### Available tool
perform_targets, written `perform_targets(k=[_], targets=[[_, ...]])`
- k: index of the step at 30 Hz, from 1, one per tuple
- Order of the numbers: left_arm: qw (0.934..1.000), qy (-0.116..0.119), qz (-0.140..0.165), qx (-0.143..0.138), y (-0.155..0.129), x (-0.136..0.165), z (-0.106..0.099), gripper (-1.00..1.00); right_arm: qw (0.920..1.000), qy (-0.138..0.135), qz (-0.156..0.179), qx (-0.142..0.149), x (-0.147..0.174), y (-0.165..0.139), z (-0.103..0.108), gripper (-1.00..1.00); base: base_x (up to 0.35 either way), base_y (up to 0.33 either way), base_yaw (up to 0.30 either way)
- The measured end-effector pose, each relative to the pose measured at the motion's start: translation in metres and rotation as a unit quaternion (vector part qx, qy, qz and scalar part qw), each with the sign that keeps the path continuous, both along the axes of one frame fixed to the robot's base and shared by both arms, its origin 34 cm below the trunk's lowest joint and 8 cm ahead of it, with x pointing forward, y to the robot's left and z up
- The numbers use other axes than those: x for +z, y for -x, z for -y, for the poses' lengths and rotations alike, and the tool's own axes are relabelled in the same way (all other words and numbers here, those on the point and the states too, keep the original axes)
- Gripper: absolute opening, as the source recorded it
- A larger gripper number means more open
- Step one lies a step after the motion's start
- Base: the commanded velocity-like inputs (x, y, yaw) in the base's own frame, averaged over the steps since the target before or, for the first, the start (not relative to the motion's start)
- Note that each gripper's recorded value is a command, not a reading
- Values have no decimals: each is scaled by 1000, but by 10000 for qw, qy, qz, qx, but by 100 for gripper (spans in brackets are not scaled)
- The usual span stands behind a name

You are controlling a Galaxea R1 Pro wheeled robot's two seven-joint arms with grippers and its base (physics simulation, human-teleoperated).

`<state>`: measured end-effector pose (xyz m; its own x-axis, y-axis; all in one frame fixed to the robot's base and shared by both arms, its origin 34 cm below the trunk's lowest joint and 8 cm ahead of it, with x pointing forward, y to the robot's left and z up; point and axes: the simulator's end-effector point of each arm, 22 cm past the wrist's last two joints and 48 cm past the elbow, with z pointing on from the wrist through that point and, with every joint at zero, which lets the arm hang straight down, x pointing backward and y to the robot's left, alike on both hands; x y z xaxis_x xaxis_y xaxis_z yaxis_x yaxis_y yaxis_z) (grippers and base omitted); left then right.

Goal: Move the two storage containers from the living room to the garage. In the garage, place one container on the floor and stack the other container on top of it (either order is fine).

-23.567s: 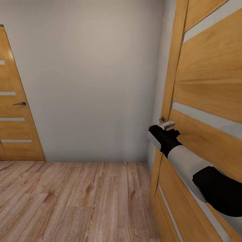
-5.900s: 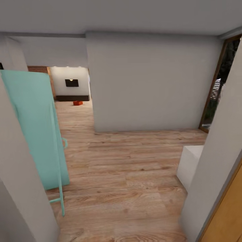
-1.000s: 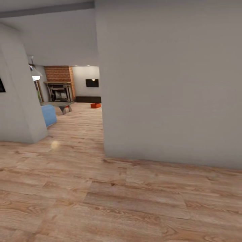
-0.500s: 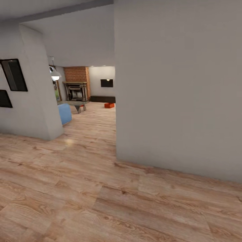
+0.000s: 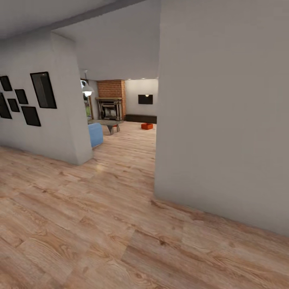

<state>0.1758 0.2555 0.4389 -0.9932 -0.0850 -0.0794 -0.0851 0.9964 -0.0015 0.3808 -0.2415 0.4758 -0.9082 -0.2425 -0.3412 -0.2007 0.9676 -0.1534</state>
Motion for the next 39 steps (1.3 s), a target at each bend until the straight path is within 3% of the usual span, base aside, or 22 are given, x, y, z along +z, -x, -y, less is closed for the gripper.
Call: perform_targets(k=[15,36,39], targets=[[10000,0,-1,0,0,0,0,100,10000,-3,-3,-14,0,0,0,100,323,0,227],[10000,-4,-1,0,0,0,-1,100,10000,28,-61,-37,-1,3,5,100,323,0,12],[10000,-6,1,0,0,0,-1,100,9999,27,-142,-40,-5,15,6,100,323,0,0]])
